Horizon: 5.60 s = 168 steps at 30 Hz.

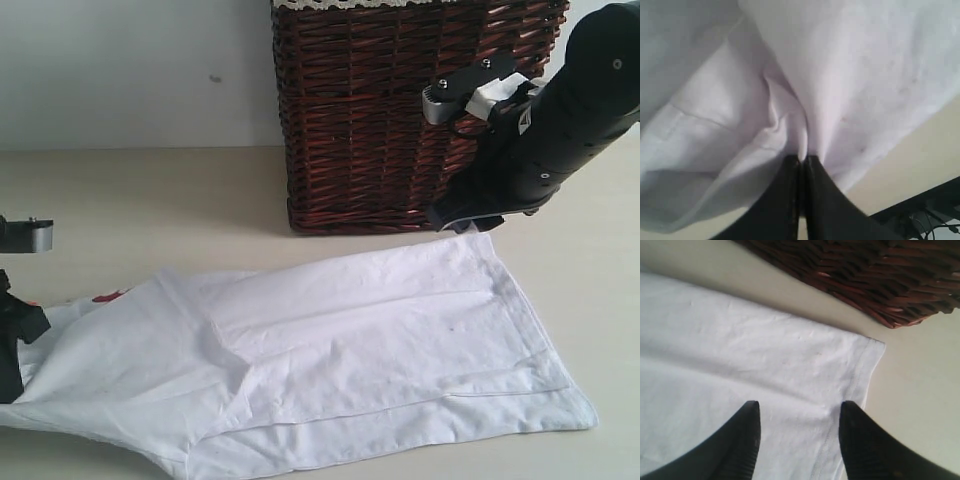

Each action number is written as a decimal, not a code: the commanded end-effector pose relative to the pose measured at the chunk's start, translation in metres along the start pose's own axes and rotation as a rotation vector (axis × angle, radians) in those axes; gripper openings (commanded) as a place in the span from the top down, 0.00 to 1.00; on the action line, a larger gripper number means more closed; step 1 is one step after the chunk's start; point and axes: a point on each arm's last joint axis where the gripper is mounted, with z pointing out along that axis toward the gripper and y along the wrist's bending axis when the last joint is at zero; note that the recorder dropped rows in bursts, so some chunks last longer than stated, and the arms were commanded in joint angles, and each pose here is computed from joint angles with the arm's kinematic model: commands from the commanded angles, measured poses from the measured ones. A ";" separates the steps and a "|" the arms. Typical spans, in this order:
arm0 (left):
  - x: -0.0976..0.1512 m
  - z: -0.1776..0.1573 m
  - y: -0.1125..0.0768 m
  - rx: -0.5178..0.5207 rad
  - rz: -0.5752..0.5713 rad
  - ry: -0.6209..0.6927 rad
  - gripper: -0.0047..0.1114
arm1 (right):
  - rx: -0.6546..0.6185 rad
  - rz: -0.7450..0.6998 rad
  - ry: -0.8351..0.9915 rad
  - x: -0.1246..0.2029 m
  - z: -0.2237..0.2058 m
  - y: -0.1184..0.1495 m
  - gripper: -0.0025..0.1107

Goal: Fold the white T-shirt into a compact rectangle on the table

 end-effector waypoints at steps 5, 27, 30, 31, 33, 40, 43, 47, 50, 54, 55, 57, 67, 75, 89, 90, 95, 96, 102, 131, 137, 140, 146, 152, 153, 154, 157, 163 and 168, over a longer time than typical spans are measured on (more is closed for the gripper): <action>0.021 0.020 0.000 0.017 -0.043 0.118 0.76 | -0.027 0.013 -0.022 -0.003 -0.004 0.000 0.55; -0.009 -0.017 -0.021 0.164 0.085 -0.205 0.96 | -0.029 0.006 -0.038 -0.004 -0.004 0.000 0.55; -0.002 0.014 -0.013 0.150 0.055 -0.105 0.96 | -0.029 0.006 -0.040 -0.004 -0.004 0.000 0.55; -0.001 0.022 -0.009 0.135 0.030 -0.061 0.96 | -0.029 0.006 -0.040 -0.004 -0.004 0.000 0.55; 0.001 0.034 0.002 0.068 -0.049 0.027 0.96 | -0.030 0.006 -0.035 -0.004 -0.004 0.001 0.55; 0.013 0.051 0.009 0.024 -0.140 0.187 0.96 | -0.031 0.006 -0.031 -0.004 -0.004 0.001 0.55; 0.020 0.061 0.009 0.043 -0.158 0.253 0.96 | -0.030 0.006 -0.033 -0.004 -0.004 0.001 0.55; 0.018 0.062 0.009 0.048 -0.157 0.254 0.96 | -0.031 0.006 -0.029 -0.004 -0.004 0.001 0.55; 0.009 0.043 0.002 0.102 -0.099 0.167 0.96 | -0.031 0.006 -0.027 -0.003 -0.004 0.001 0.55; -0.001 0.008 -0.017 0.189 0.014 -0.061 0.96 | -0.031 -0.001 -0.030 -0.004 -0.004 0.001 0.55; -0.002 0.002 -0.020 0.200 0.031 -0.116 0.96 | -0.030 -0.001 -0.032 -0.004 -0.004 0.001 0.55; -0.004 -0.001 -0.024 0.204 0.050 -0.180 0.96 | -0.030 -0.001 -0.032 -0.004 -0.004 0.001 0.55; -0.007 0.026 -0.001 -0.132 -0.027 -0.183 0.96 | -0.038 -0.031 0.008 0.000 -0.007 0.001 0.91; 0.001 0.042 0.001 -0.127 -0.041 -0.098 0.96 | -0.037 -0.047 0.003 0.000 -0.012 0.001 0.98; 0.020 -0.009 -0.005 -0.167 -0.162 -0.279 0.96 | -0.054 -0.026 -0.001 0.000 -0.012 0.003 0.98; 0.025 -0.017 0.001 -0.180 -0.227 -0.311 0.95 | -0.055 -0.024 -0.002 0.000 -0.012 0.003 0.98; 0.050 -0.030 0.043 -0.207 -0.453 -0.338 0.68 | -0.067 -0.008 -0.004 0.000 -0.012 0.004 0.92; 0.054 -0.028 0.051 -0.200 -0.501 -0.349 0.56 | -0.067 -0.008 -0.004 0.000 -0.012 0.004 0.90; 0.053 -0.007 0.076 -0.176 -0.612 -0.373 0.22 | -0.070 -0.005 -0.006 -0.001 -0.012 0.004 0.87; 0.003 0.068 0.086 0.195 -0.567 -0.313 0.42 | -0.089 -0.016 -0.027 -0.002 -0.012 0.006 0.87; 0.006 0.065 0.078 0.276 -0.552 -0.248 0.81 | -0.092 -0.016 -0.022 -0.002 -0.012 0.006 0.87; 0.005 0.057 0.075 0.288 -0.513 -0.252 0.96 | -0.095 -0.016 -0.016 -0.003 -0.015 0.006 0.87; 0.002 0.028 0.072 0.279 -0.483 -0.311 0.96 | -0.124 0.015 -0.069 -0.015 -0.044 0.006 0.87; 0.014 -0.019 0.089 -0.011 -0.523 -0.250 0.96 | -0.178 0.062 -0.146 -0.016 -0.081 0.010 0.88; 0.017 -0.027 0.094 -0.087 -0.552 -0.232 0.96 | -0.187 0.068 -0.152 -0.015 -0.086 0.011 0.89; 0.019 -0.035 0.099 -0.134 -0.584 -0.233 0.96 | -0.195 0.073 -0.159 -0.015 -0.091 0.012 0.89; 0.017 -0.055 0.101 -0.137 -0.595 -0.243 0.96 | -0.214 0.087 -0.178 -0.014 -0.100 0.014 0.90; 0.000 -0.107 0.081 -0.144 -0.534 -0.336 0.96 | -0.223 0.077 -0.194 -0.013 -0.105 0.015 0.90; -0.025 -0.134 0.026 -0.045 -0.404 -0.466 0.96 | -0.224 0.076 -0.190 -0.013 -0.105 0.015 0.90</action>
